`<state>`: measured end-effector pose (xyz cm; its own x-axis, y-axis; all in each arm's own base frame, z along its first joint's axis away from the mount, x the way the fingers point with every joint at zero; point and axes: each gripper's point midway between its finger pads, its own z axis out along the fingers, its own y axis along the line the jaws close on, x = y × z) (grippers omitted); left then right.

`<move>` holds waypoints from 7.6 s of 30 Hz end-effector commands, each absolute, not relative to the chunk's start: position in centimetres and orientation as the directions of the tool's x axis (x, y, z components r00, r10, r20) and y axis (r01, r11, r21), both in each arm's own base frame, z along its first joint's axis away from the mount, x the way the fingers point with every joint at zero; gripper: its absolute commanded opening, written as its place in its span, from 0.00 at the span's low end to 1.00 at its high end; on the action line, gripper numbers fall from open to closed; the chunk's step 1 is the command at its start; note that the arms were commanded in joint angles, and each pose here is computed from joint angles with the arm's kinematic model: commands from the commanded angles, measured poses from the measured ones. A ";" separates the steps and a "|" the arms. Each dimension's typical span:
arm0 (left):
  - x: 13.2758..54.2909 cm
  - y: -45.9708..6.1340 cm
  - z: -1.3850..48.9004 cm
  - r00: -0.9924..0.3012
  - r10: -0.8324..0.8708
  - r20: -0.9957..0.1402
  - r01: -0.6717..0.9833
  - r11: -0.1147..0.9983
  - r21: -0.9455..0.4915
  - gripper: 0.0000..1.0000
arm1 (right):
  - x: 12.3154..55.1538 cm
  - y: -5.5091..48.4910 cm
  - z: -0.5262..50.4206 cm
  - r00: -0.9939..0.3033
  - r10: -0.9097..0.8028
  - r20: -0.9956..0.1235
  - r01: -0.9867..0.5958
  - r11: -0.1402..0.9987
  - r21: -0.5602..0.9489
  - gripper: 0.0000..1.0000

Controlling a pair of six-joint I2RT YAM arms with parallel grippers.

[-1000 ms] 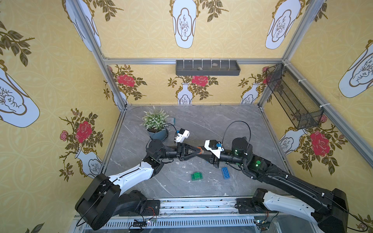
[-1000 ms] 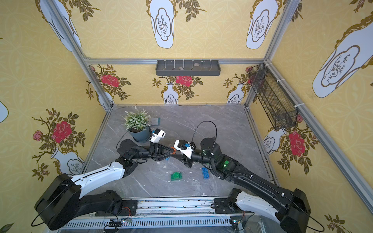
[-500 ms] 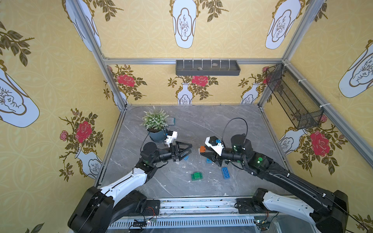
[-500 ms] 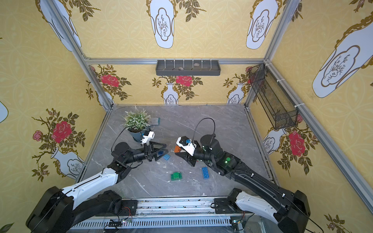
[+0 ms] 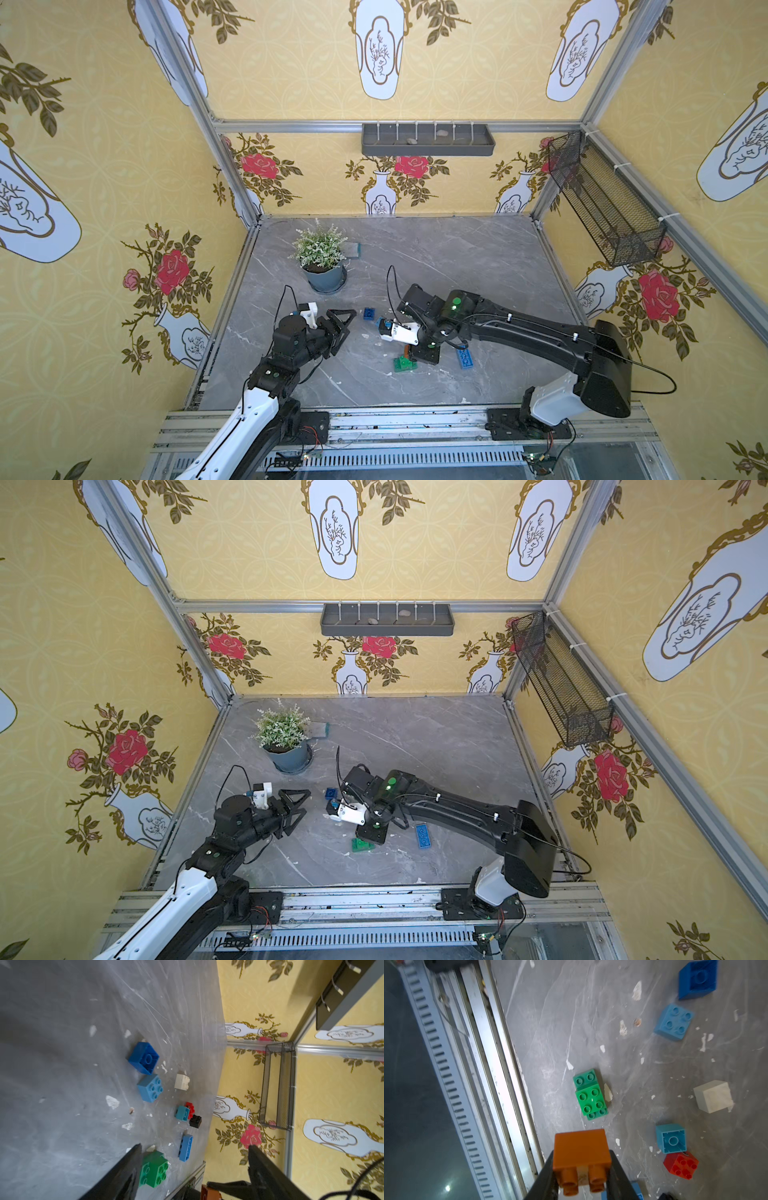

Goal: Assemble the number 1 with lego
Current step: Assemble the lego brick with the lego brick.

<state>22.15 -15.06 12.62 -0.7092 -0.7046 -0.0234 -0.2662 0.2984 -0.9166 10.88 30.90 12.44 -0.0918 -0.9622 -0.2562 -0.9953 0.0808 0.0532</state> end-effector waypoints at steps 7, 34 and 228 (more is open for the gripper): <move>20.7 -11.4 8.8 -0.582 -0.813 -0.023 -0.433 0.334 -0.838 0.80 | 11.1 29.8 9.5 0.081 -0.996 0.023 -0.997 -0.081 0.005 0.20; 19.7 -10.0 8.1 -0.556 -0.829 -0.057 -0.468 0.369 -0.803 0.80 | 11.9 31.0 6.8 0.235 -0.950 0.207 -0.970 -0.242 -0.007 0.20; 10.9 -25.3 0.9 -0.982 0.102 0.157 0.019 0.889 -0.457 0.00 | 9.2 28.1 1.4 -0.993 -0.119 0.021 -0.102 0.921 0.376 0.14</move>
<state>13.71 -29.05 5.08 -0.9935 0.1051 0.0431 0.0564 0.7861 -0.6155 11.52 31.19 5.18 -0.9920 -0.0847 -0.0933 -0.1209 0.8488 0.5147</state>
